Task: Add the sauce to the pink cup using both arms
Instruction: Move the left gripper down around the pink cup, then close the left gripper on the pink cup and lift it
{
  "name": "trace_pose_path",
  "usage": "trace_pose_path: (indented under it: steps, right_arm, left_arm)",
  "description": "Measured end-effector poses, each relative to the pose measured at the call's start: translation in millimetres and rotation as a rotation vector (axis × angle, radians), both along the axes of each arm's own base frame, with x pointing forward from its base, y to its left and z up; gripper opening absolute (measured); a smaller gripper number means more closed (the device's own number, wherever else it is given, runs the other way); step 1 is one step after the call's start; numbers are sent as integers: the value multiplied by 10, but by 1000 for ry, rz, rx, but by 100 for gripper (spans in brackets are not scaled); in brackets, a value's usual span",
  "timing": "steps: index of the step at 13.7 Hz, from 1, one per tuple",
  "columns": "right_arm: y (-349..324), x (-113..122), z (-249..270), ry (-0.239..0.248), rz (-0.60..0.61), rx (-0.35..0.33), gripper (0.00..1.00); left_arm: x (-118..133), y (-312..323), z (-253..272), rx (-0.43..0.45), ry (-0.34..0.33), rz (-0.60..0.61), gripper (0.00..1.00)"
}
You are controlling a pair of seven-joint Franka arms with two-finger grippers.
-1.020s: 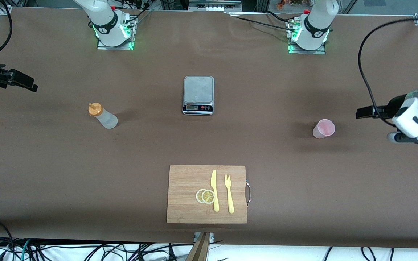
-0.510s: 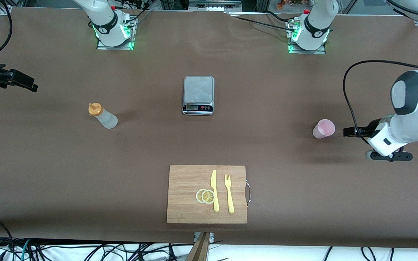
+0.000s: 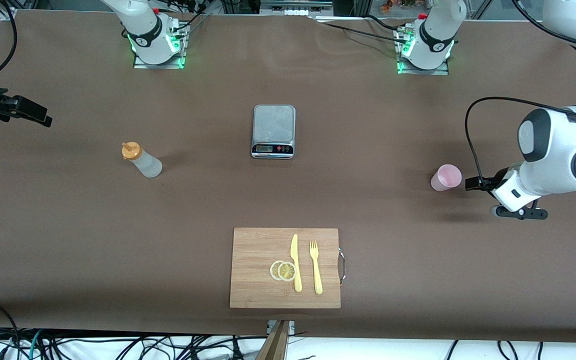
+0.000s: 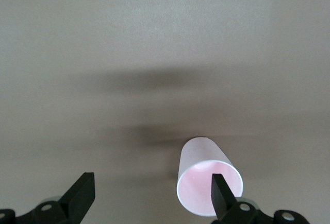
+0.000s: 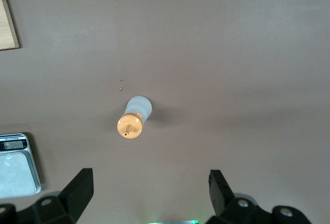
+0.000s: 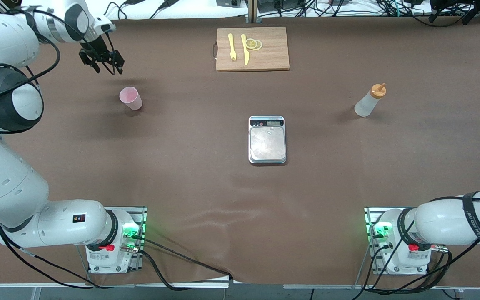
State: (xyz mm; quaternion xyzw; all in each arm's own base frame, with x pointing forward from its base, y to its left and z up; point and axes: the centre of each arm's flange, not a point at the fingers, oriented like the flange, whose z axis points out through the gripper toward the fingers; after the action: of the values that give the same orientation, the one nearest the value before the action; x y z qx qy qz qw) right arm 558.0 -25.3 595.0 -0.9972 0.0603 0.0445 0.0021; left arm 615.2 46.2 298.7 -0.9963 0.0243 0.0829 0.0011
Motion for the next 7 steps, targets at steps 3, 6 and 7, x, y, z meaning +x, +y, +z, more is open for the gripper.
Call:
trace_pose_path:
  steps: [3,6,7]
  right_arm:
    - [0,-1,0,1,0,0,100]
    - [0,-2,-1,1,0,0,100]
    - [0,-2,-1,2,0,0,100]
  left_arm:
    - [-134,-20,-266,-1,-16,-3,99]
    - [-260,-33,-455,-2,-18,-4,97]
    - [-299,-41,-511,-3,-21,-6,97]
